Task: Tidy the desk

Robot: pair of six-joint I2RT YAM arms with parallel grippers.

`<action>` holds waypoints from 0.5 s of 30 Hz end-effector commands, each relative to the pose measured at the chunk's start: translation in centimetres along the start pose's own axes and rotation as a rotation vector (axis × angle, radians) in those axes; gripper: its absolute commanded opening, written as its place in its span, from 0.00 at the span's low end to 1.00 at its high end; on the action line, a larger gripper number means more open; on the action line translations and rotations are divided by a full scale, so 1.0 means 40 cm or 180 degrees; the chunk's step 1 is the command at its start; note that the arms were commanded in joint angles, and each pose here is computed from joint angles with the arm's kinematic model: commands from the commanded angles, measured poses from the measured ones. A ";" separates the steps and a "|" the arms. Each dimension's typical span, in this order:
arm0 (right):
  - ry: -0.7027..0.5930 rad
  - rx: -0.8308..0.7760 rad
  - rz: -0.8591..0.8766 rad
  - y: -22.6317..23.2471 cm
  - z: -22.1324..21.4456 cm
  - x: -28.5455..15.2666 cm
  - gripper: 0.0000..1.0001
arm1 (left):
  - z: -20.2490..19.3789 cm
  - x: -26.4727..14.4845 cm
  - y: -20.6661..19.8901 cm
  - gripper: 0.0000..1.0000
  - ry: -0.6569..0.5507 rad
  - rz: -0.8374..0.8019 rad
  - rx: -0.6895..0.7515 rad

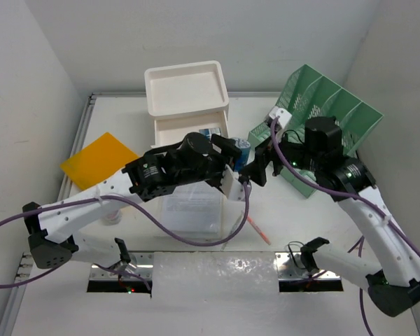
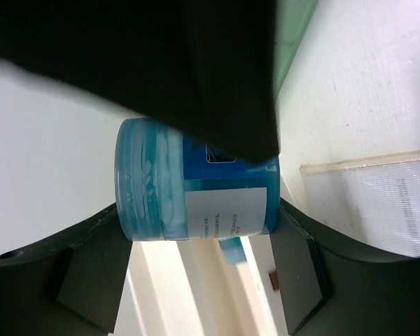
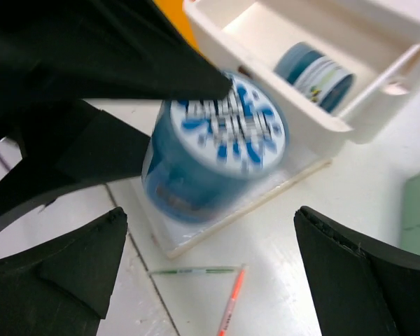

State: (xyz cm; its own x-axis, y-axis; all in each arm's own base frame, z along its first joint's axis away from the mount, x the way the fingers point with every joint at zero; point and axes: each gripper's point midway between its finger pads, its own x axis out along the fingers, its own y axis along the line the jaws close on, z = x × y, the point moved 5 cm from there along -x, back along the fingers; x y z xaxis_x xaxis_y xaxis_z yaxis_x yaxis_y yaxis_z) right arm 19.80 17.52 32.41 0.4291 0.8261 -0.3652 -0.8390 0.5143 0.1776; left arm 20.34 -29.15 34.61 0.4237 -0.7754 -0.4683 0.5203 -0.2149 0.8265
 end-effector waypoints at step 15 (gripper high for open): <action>-0.0794 0.0287 -0.1204 -0.049 0.096 -0.107 0.99 | -0.363 -0.179 0.165 0.00 0.1960 0.1581 -0.4229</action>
State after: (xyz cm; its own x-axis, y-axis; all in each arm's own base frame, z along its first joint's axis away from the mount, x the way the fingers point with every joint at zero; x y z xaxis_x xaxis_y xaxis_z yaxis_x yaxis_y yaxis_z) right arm 19.70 13.64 36.79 0.7428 0.6352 -0.2116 -0.6247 0.7712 0.1221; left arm 31.50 -18.94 39.64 0.8172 -0.3017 -0.4911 0.5229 0.7465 0.4114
